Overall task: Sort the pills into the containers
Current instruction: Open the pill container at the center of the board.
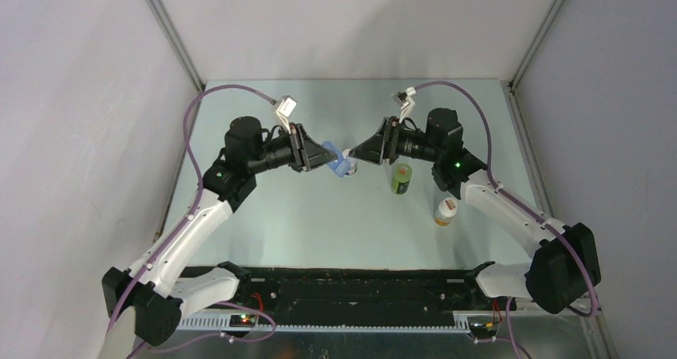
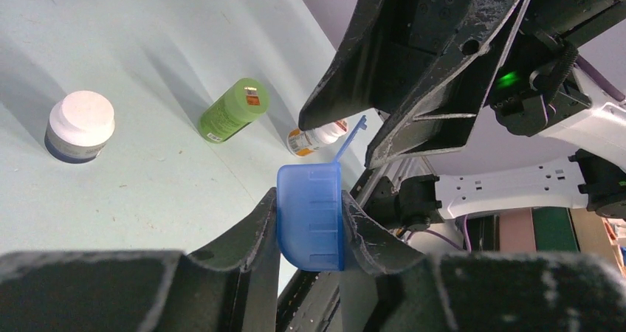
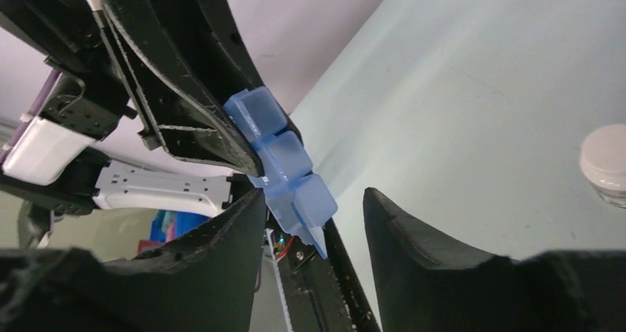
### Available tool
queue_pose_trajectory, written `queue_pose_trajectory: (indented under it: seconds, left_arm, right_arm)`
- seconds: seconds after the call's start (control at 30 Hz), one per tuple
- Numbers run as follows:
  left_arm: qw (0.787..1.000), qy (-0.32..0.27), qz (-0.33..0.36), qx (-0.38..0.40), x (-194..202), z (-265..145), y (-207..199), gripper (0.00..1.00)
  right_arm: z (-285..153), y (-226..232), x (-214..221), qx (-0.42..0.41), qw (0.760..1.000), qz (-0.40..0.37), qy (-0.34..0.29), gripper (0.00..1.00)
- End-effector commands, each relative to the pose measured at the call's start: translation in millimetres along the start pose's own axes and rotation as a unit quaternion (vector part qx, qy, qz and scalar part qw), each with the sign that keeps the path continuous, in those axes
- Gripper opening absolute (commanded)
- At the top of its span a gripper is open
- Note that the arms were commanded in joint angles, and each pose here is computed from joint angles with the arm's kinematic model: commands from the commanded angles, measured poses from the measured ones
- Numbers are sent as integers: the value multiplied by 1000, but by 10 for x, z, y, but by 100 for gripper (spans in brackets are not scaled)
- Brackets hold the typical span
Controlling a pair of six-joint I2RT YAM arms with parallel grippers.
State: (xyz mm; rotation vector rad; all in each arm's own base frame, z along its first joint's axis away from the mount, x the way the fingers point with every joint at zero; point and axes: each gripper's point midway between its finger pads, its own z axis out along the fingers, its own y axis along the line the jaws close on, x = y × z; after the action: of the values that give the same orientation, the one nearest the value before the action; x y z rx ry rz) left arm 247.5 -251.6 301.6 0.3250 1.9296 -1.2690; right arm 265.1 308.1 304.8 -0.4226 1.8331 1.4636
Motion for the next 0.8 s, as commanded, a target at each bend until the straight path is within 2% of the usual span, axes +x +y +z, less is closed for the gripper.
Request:
queue_pose_trajectory:
  seconds: [0.0, 0.23, 0.3, 0.4, 0.47, 0.53, 0.57, 0.6, 0.63, 0.67, 0.7, 0.73, 0.77]
  left_arm:
    - [1000, 1, 14, 10, 33, -65, -29, 0]
    - [1000, 1, 12, 7, 44, -76, -21, 2]
    - [1000, 1, 11, 7, 49, -82, -16, 3]
    - [1000, -1, 11, 8, 48, -92, -24, 4]
    - [1000, -1, 12, 10, 45, -97, -33, 4]
    - [1000, -1, 12, 13, 46, -101, -46, 4]
    - [1000, -1, 12, 14, 46, -105, -51, 4]
    - [1000, -1, 12, 14, 49, -107, -48, 4]
    - [1000, -2, 12, 13, 44, -115, -51, 4]
    - [1000, -2, 12, 13, 51, -116, -49, 4]
    - [1000, -4, 12, 13, 46, -125, -49, 6]
    - [1000, -3, 11, 13, 63, -124, -40, 9]
    - [1000, -6, 12, 13, 58, -134, -41, 24]
  right_arm:
    - [33, 244, -12, -72, 997, -19, 12, 51]
    - [24, 284, 67, -88, 995, -34, 29, 35]
    - [16, 249, 99, -81, 996, -34, 35, 37]
    - [10, 186, 144, -65, 996, -43, 40, 50]
    - [2, 131, 172, -54, 996, -53, 43, 55]
    - [-1, 107, 188, -49, 996, -55, 46, 54]
    - [-1, 96, 191, -48, 996, -53, 47, 43]
    - [-1, 97, 204, -52, 996, -49, 51, 37]
    - [-5, 101, 189, -57, 996, -50, 50, 22]
    - [-3, 120, 193, -66, 995, -49, 53, 14]
    - [-3, 118, 191, -68, 995, -48, 54, 2]
    - [0, 122, 189, -70, 995, -46, 54, 0]
    - [1, 129, 190, -71, 995, -46, 54, 0]
